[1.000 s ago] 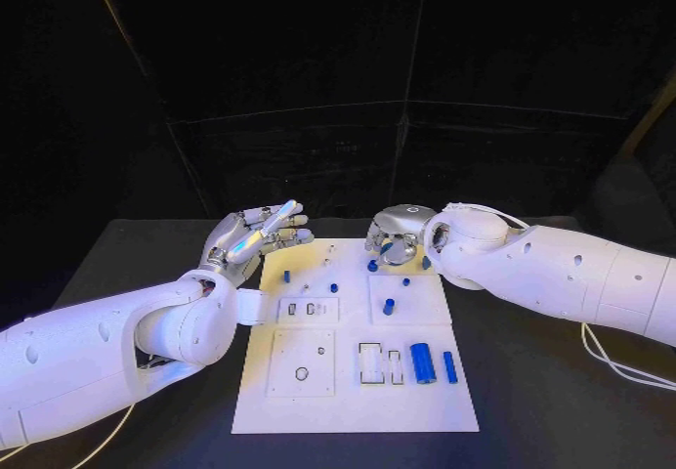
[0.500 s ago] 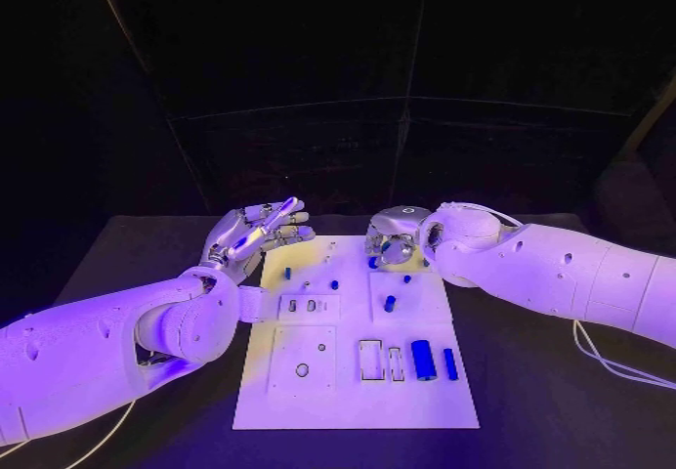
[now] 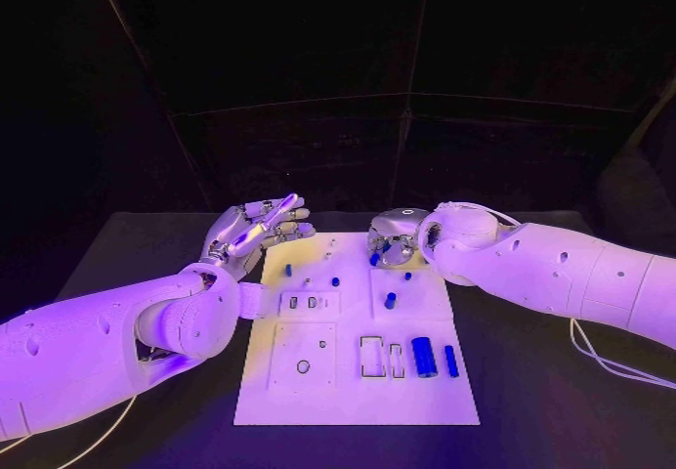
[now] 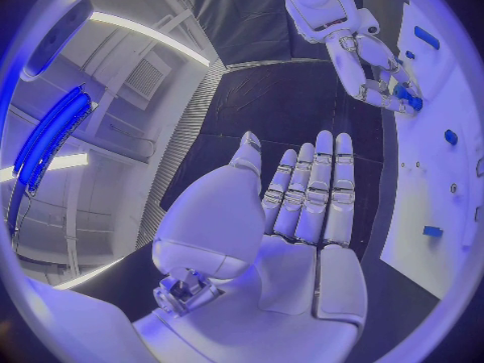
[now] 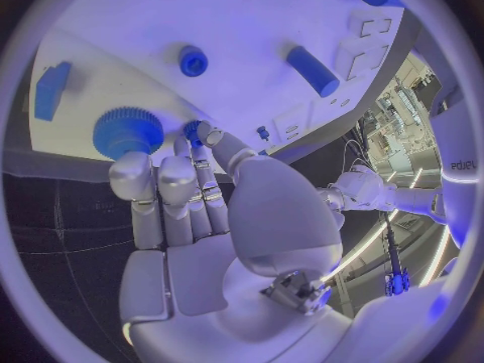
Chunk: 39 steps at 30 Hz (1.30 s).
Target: Assemble the parts on the task board
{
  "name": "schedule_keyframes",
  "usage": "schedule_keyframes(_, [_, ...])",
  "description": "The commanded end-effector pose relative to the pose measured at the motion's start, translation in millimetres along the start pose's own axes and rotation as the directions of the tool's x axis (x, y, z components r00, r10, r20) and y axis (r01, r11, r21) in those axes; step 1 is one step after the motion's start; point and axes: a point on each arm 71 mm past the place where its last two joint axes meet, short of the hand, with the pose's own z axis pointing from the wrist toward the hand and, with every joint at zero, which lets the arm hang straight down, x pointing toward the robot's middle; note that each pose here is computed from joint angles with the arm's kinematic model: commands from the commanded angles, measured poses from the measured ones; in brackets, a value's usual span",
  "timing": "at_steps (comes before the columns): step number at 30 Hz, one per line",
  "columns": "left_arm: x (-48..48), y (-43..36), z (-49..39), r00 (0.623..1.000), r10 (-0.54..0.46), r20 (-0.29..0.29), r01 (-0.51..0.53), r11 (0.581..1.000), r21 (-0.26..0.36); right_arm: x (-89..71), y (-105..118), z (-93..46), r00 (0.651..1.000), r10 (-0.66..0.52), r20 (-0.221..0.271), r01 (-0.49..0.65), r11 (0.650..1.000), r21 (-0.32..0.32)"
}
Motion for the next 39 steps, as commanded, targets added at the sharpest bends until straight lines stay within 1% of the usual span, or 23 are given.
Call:
schedule_keyframes(1, [1.7,-1.8,0.6,1.000,-0.004,-0.015,0.004,1.000,0.012,0.5,0,0.9,1.000,-0.008,-0.017,0.008,1.000,-0.001])
schedule_keyframes(12, [1.3,-1.5,1.1,1.000,-0.003,-0.014,0.003,1.000,0.012,0.7,-3,4.2,1.000,-0.008,-0.008,0.008,1.000,0.008])
schedule_keyframes(15, [1.1,-1.5,1.2,1.000,-0.002,-0.014,0.003,1.000,0.011,0.3,-3,5.1,1.000,-0.007,0.007,0.007,1.000,0.010])
schedule_keyframes(18, [0.8,-1.5,1.2,1.000,-0.002,-0.013,0.002,1.000,0.011,-1.5,-2,5.3,0.999,-0.005,0.039,0.005,1.000,0.010])
schedule_keyframes(22, [-0.2,-1.6,1.1,1.000,-0.001,-0.011,0.001,1.000,0.011,-5.4,-3,1.4,0.995,0.008,0.104,-0.008,1.000,0.001])
schedule_keyframes(25, [-1.5,-1.9,1.1,1.000,0.001,-0.008,0.000,1.000,0.012,-8.1,-3,-1.1,0.989,0.021,0.144,-0.021,1.000,-0.005])
schedule_keyframes(27, [-2.4,-2.0,1.3,1.000,0.002,-0.006,-0.002,1.000,0.013,-10.6,-3,-2.6,0.983,0.035,0.180,-0.033,0.999,-0.013])
schedule_keyframes(31, [-3.4,-2.1,1.6,1.000,0.003,-0.004,-0.003,1.000,0.014,-14.8,0,-2.9,0.971,0.055,0.232,-0.051,0.998,-0.025])
schedule_keyframes(35, [-3.5,-2.0,2.1,1.000,0.003,-0.004,-0.003,1.000,0.015,-17.8,2,1.0,0.962,0.065,0.264,-0.060,0.998,-0.026])
schedule_keyframes(39, [-2.8,-1.6,2.6,1.000,0.003,-0.006,-0.002,1.000,0.015,-19.6,5,8.2,0.958,0.069,0.278,-0.064,0.998,-0.026])
